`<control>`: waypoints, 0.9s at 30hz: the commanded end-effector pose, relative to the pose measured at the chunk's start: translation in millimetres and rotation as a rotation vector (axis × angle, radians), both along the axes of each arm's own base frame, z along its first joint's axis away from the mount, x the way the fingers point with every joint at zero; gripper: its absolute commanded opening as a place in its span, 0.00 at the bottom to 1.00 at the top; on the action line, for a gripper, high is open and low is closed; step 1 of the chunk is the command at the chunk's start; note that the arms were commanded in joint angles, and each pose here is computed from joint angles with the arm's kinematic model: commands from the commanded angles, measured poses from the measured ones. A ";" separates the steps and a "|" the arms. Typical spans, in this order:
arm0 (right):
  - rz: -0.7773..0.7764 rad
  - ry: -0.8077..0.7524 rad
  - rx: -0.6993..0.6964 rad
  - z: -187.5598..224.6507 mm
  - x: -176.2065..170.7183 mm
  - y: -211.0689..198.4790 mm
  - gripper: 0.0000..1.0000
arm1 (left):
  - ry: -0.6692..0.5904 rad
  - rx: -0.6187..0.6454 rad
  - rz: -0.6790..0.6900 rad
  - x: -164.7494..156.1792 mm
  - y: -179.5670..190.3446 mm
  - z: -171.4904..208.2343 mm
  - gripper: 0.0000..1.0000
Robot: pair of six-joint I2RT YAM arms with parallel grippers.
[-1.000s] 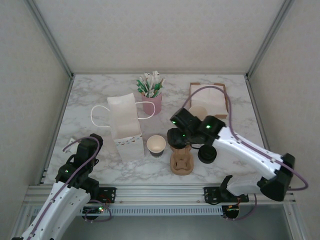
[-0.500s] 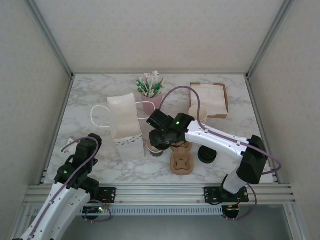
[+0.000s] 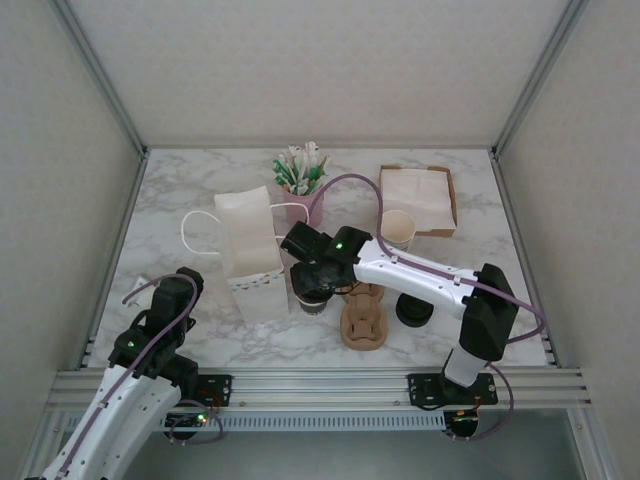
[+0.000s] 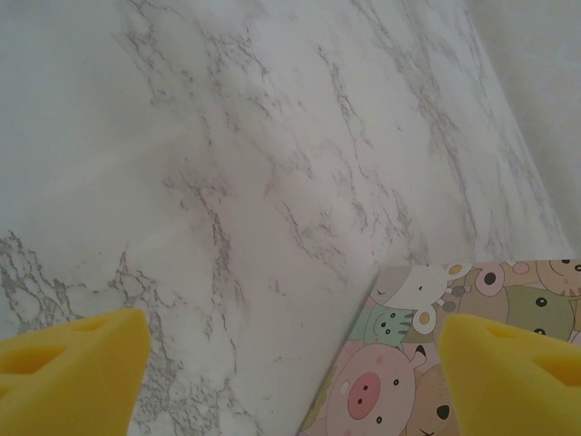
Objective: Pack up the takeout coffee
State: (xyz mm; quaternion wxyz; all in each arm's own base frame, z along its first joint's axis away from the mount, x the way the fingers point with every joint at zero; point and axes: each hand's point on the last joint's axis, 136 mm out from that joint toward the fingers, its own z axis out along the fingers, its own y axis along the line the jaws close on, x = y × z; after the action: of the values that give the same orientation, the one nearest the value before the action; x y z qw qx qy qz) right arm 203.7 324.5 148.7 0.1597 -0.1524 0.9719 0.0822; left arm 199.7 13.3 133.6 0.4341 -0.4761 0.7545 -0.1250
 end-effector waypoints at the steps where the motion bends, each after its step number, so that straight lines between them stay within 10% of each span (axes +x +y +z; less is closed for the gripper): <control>1: 0.028 -0.003 -0.015 2.9 -3.5 6.7 0.73 | -0.007 -0.015 0.082 -6.8 10.4 2.8 0.83; 27: 0.005 0.051 -0.274 -46.2 -12.9 -22.0 0.73 | 0.005 -0.013 0.088 -8.9 11.4 -1.5 0.83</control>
State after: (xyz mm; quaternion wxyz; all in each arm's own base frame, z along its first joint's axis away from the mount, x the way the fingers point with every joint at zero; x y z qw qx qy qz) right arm 201.9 335.3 136.2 0.1562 -0.1659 0.9723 0.0517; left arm 198.6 13.7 132.3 0.4321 -0.4761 0.7561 -0.1224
